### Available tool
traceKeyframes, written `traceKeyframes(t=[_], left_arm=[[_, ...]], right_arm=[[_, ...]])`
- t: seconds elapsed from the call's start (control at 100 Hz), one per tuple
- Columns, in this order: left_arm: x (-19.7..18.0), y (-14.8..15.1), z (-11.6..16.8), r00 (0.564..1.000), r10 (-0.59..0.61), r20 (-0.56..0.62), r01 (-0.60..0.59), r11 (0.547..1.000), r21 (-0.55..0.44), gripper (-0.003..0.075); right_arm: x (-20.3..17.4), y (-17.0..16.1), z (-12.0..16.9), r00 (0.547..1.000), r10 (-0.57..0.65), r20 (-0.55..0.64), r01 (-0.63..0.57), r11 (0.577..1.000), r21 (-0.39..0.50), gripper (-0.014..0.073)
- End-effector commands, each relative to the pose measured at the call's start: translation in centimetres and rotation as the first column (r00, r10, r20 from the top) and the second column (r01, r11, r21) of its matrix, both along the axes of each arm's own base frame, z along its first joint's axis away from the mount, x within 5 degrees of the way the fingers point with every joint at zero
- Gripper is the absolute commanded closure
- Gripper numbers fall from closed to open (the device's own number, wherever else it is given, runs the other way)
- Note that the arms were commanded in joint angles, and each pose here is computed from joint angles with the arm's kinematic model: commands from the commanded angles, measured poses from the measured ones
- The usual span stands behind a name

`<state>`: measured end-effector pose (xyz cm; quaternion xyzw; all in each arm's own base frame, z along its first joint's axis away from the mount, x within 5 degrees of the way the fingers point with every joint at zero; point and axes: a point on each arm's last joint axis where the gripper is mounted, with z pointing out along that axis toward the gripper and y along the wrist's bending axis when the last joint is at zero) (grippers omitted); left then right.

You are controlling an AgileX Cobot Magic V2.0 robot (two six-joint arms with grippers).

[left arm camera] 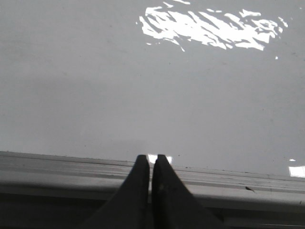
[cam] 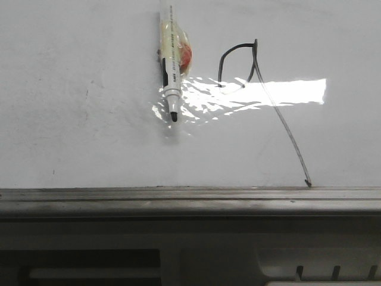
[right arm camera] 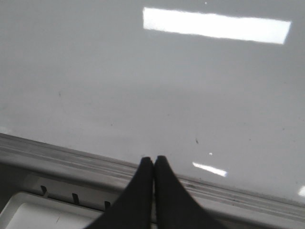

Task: Write number 9 on whiteboard

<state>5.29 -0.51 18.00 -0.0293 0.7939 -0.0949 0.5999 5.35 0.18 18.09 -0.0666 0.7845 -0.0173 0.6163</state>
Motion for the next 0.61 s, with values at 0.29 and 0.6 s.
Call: traceKeyframes(t=[0.29,0.6], left_arm=[[0.0,-0.1,-0.95,1.0,-0.01,0.014,0.01,1.0,-0.015,0.074],[0.0,-0.1,-0.95,1.0,-0.01,0.014,0.01,1.0,-0.015,0.0741]], right_arm=[[0.02,-0.05,-0.61,1.0,-0.006,0.015,0.006,1.0,-0.007,0.0664],[0.02,-0.05,-0.61,1.0,-0.006,0.015,0.006,1.0,-0.007,0.0664]])
